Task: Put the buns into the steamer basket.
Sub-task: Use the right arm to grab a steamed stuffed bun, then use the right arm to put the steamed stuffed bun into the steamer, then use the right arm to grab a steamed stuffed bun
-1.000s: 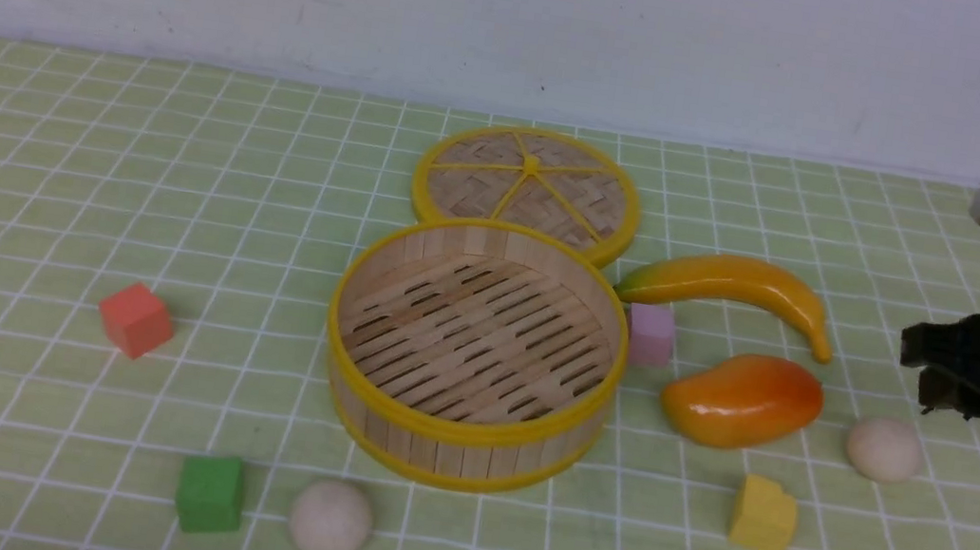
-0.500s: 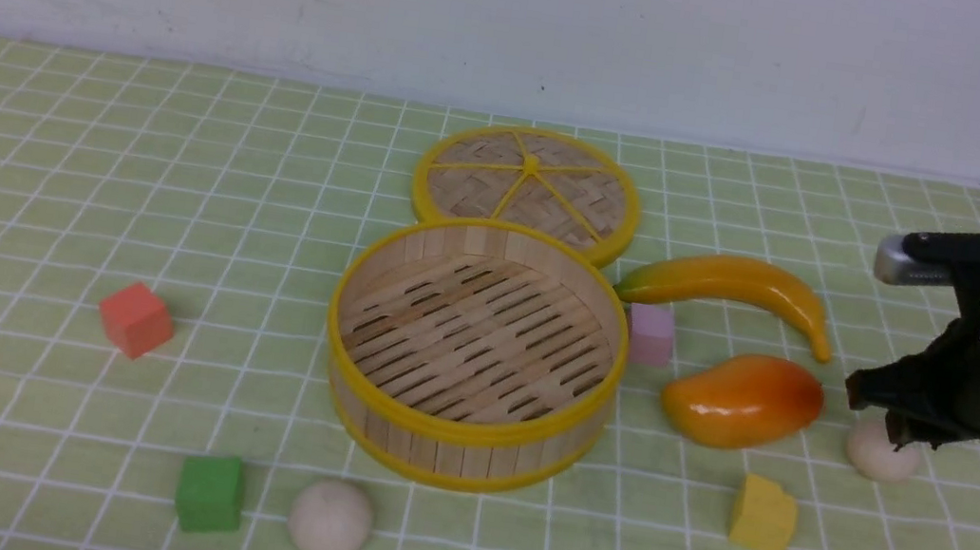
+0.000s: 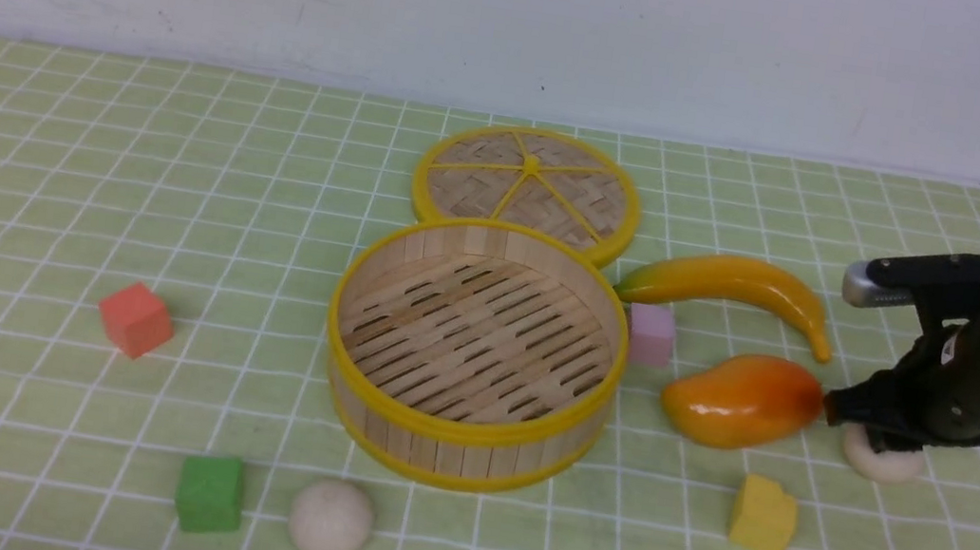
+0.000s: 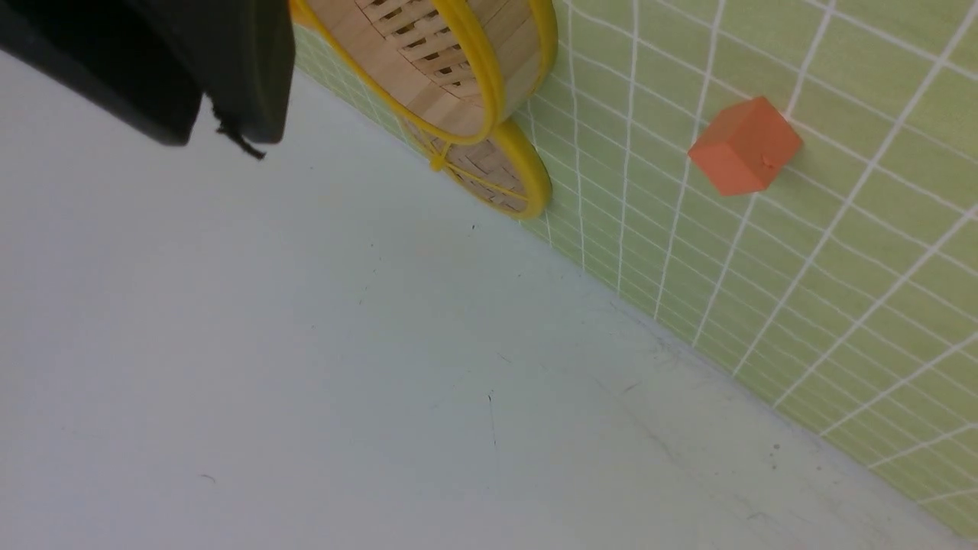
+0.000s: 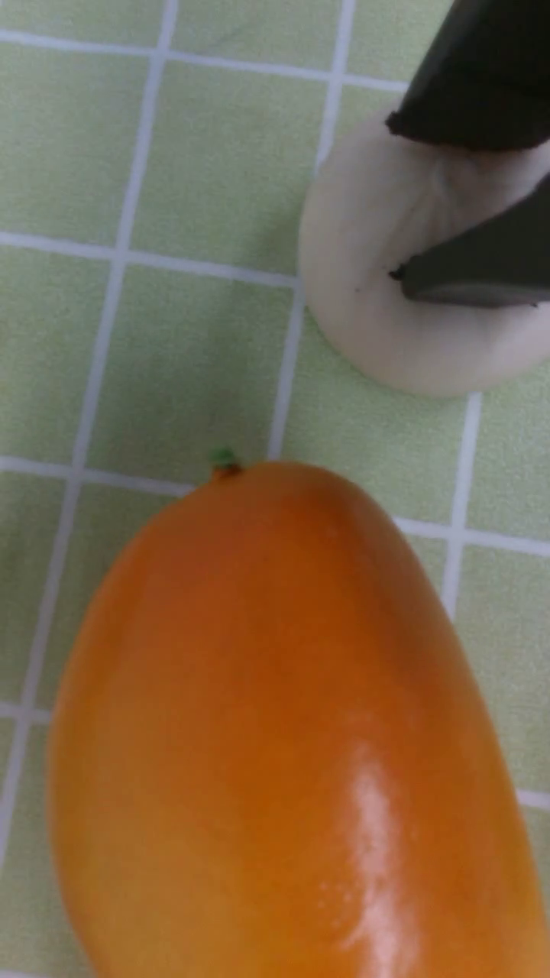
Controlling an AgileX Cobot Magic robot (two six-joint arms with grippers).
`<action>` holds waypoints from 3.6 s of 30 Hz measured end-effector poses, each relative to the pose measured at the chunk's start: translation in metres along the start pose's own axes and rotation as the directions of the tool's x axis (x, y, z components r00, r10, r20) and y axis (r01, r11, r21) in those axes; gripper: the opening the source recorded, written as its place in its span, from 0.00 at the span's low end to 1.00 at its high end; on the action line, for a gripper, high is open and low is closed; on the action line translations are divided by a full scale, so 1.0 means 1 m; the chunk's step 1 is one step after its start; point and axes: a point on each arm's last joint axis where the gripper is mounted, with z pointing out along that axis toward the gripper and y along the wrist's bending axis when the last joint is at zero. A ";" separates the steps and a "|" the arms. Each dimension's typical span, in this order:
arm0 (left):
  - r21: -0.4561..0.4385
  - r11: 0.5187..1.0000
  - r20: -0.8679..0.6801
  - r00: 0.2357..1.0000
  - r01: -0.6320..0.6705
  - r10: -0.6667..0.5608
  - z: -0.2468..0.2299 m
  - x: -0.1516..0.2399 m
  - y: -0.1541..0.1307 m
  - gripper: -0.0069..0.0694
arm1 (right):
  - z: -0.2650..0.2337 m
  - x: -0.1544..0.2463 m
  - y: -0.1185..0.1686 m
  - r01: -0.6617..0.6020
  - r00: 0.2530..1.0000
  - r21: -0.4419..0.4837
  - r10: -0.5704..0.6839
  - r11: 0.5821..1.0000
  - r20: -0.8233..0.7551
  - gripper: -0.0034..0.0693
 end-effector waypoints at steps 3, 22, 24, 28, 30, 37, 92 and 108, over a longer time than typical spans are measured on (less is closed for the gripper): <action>0.000 1.000 0.000 1.000 0.000 0.000 0.000 0.000 0.000 0.21 | 0.000 0.000 0.000 0.002 1.000 0.001 -0.002 1.000 0.000 0.34; -0.001 1.000 -0.001 1.000 0.000 0.000 0.000 0.000 0.000 0.21 | -0.081 -0.042 0.002 -0.025 0.990 -0.048 0.032 0.999 0.136 0.05; -0.001 1.000 -0.001 1.000 0.000 0.000 0.000 0.000 0.000 0.21 | -0.101 -0.055 0.017 0.025 0.983 -0.112 -0.004 0.993 0.183 0.05; -0.001 1.000 -0.001 1.000 0.000 0.000 0.000 0.000 0.000 0.21 | -0.123 -0.074 0.065 0.156 0.964 -0.298 -0.079 0.942 0.255 0.05; -0.001 1.000 -0.001 1.000 0.000 0.000 0.000 0.000 0.000 0.21 | -0.122 -0.080 0.086 0.206 0.957 -0.361 -0.110 0.910 0.269 0.05; -0.001 1.000 -0.001 1.000 0.000 0.000 0.000 0.000 0.000 0.22 | -0.077 -0.097 0.151 0.273 0.950 -0.462 -0.160 0.844 0.270 0.05; -0.001 1.000 -0.001 1.000 0.000 0.000 0.000 0.000 0.000 0.27 | -0.068 0.044 0.231 0.477 0.769 -0.418 -0.597 0.773 -0.227 0.35; -0.001 1.000 -0.001 1.000 0.000 0.000 0.000 0.000 0.000 0.28 | -0.071 0.045 0.228 0.454 0.769 -0.432 -0.588 0.779 -0.252 0.04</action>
